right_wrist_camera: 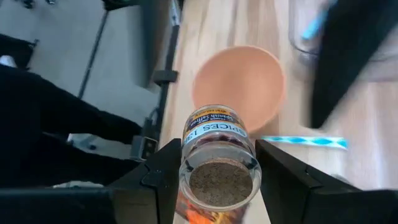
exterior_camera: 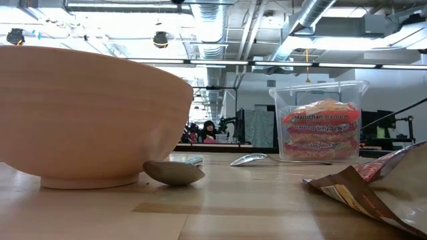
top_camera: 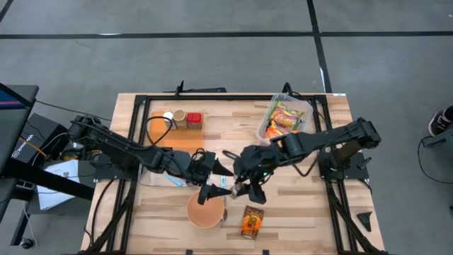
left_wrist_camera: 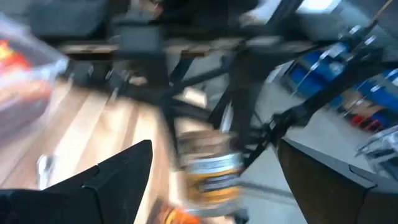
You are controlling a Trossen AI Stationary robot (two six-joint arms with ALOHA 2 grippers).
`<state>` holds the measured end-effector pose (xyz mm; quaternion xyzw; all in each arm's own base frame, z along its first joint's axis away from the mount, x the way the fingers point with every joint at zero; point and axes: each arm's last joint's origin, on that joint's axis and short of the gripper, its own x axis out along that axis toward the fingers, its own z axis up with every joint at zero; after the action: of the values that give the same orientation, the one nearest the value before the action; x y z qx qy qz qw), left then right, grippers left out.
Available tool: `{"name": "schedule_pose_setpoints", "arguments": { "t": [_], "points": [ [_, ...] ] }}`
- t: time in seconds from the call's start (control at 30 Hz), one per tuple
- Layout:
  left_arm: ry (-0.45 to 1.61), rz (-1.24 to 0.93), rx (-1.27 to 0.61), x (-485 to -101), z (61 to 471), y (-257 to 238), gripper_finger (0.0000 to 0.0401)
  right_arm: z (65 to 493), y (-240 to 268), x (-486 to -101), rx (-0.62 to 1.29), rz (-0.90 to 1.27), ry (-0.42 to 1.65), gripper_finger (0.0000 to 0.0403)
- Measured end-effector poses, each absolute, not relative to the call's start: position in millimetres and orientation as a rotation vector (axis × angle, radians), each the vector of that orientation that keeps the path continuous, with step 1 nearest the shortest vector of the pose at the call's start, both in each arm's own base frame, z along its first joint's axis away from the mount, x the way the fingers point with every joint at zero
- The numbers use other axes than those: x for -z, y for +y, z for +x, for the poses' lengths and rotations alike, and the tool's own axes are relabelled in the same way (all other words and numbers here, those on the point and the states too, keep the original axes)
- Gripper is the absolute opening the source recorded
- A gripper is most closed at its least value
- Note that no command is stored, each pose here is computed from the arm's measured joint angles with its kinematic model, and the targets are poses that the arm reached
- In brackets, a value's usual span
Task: Pick & Place Food Item
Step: Put the brown seasoning bottle into the orange bin
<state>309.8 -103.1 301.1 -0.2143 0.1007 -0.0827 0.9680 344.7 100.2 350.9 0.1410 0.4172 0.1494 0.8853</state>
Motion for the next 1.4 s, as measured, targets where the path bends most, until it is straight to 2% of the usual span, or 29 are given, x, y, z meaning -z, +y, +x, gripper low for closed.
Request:
{"name": "schedule_pose_setpoints", "arguments": {
  "t": [0.27, 0.8, 1.2, 1.4],
  "points": [
    [0.397, -0.406, 0.144, -282.8, 302.3, -110.2, 0.0342, 358.0, 97.9, -350.9, -0.293, 0.299, 0.882, 0.0169],
    [0.371, -0.406, 0.077, -283.5, 303.8, -106.2, 0.0341, 371.1, 88.2, -342.7, -0.264, 0.305, 0.887, 0.0169],
    [0.374, -0.410, 0.073, -283.2, 303.9, -105.4, 0.0303, 379.1, 85.8, -339.5, -0.252, 0.331, 0.859, 0.0169],
    [0.395, -0.403, 0.069, -281.2, 302.9, -105.9, 0.0297, 382.8, 81.4, -340.7, -0.238, 0.356, 0.831, 0.0169]
  ]
}}
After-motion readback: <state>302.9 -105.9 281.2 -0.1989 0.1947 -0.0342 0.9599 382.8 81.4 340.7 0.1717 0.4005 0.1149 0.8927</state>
